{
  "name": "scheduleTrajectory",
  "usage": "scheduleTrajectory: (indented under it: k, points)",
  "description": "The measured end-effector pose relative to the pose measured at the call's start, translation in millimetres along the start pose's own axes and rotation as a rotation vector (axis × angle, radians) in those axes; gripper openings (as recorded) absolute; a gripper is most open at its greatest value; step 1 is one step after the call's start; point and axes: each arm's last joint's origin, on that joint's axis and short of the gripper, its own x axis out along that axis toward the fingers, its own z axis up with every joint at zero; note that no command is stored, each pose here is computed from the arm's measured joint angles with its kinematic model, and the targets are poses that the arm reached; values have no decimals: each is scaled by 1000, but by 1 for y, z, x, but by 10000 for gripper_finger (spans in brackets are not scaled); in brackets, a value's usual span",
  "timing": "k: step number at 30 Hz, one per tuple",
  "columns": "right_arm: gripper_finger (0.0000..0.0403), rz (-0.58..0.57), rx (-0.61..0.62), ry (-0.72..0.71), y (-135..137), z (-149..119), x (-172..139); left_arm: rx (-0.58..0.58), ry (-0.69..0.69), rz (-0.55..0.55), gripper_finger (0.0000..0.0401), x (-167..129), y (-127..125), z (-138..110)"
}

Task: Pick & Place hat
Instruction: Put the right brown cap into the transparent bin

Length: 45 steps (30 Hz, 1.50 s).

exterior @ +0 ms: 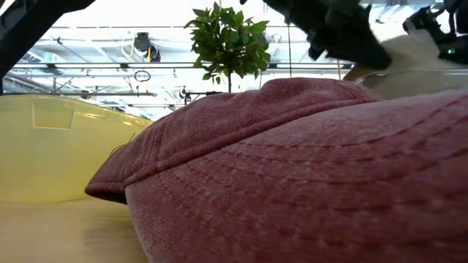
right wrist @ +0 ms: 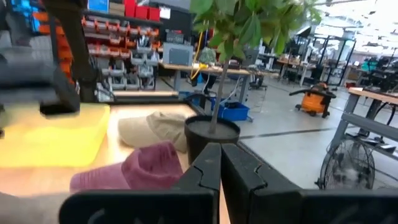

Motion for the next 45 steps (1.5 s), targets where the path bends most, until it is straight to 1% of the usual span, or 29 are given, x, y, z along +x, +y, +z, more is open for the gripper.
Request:
scheduleTrajectory:
  k: [5, 12, 16, 18, 21, 27, 30, 33, 35, 40, 45]
  points:
    - [0, 1, 3, -7, 0, 2, -1, -31, 10, 3, 6, -2, 5, -1]
    - [0, -6, 14, -63, -1, 8, -1, -70, 50, -14, 6, 7, 10, -17]
    - [0, -6, 15, -70, -1, 9, -1, -86, 65, -16, 6, 14, 10, -23]
    - [0, -6, 15, -70, -1, 9, -1, -88, 54, -12, 6, 20, 10, -25]
    - [0, -5, 15, -76, -1, 9, -1, -90, 78, -15, 6, 28, 10, -32]
    - [0, -2, 14, -74, -1, 9, -1, -81, 94, -17, 7, 32, 9, -36]
    - [0, 26, 12, -78, 0, 9, -1, -68, 93, -25, 10, 33, 8, -37]
    - [0, 76, 10, -84, 1, 9, -1, -4, 92, -43, 35, 33, 6, -36]
    - [0, 101, 9, -87, 2, 9, -1, 3, 90, -46, 66, 32, 3, -36]
    - [0, 101, 7, -87, 2, 9, -1, 0, 78, -46, 157, 28, 2, -31]
    - [0, 100, 6, -87, 2, 9, -1, -13, 29, -34, 233, 11, 5, -16]
